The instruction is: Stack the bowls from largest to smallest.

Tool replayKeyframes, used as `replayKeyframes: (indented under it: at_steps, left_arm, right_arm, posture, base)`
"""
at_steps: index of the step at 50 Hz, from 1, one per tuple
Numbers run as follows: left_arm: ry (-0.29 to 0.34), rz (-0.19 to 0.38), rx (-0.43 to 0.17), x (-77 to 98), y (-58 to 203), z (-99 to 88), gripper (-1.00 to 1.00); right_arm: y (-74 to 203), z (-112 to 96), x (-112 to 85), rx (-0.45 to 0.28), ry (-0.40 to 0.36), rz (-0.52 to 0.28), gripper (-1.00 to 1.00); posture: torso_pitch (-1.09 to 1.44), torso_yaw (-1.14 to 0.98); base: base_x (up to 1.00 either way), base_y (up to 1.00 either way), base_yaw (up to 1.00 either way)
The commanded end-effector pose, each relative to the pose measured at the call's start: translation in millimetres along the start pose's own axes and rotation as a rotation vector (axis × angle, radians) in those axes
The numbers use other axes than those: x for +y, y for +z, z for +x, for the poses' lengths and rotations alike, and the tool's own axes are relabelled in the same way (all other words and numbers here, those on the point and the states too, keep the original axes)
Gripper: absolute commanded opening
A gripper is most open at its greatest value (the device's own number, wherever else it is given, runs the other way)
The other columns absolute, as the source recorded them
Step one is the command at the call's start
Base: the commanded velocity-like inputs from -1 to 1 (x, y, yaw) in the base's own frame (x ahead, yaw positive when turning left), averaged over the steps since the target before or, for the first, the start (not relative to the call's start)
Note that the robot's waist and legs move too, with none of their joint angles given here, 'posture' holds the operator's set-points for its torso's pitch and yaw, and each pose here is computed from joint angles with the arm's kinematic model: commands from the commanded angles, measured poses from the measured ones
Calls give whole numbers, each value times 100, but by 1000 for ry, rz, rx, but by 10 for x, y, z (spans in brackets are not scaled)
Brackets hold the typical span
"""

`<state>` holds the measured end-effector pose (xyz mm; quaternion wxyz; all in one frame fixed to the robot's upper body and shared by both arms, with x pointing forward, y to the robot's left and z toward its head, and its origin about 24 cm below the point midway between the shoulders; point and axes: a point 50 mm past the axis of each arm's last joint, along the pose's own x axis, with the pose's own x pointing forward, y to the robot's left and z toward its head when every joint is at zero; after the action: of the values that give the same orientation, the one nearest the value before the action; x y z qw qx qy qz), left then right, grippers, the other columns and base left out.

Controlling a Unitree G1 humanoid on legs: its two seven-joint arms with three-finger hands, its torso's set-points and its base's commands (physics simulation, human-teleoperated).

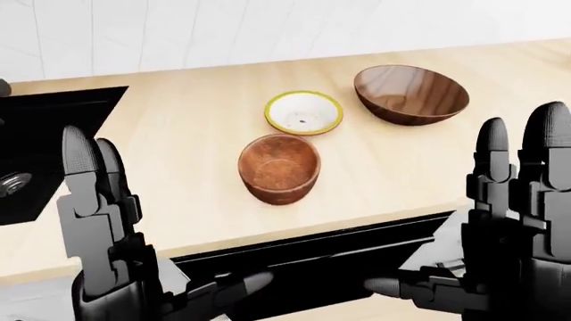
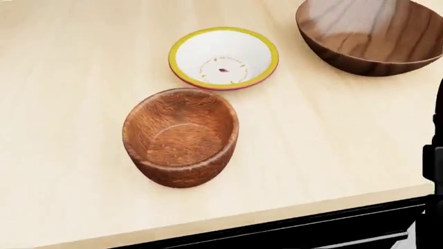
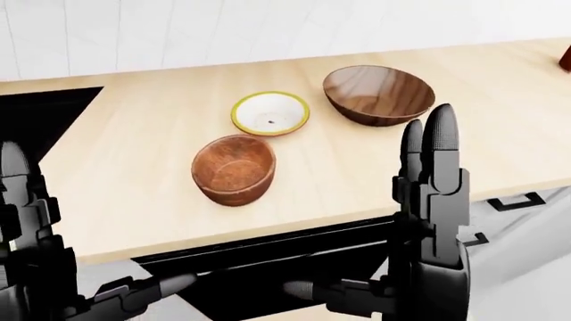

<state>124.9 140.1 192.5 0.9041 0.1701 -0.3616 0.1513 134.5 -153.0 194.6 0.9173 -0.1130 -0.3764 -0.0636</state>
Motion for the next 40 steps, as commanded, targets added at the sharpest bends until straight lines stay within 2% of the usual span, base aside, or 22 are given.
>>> replayKeyframes:
  at_steps: [1,40]
  left_arm:
    - [28,-22,-74,46,132,25,100]
    - [26,-23,-73,40,130,28,100]
  right_arm:
    - [144,24,-38,-83,-23,-4,100]
    - [120,28,-45,-80,-24,5,100]
  posture:
    - [0,0]
    - [0,0]
  base:
    - [16,11,0]
    - [8,6,0]
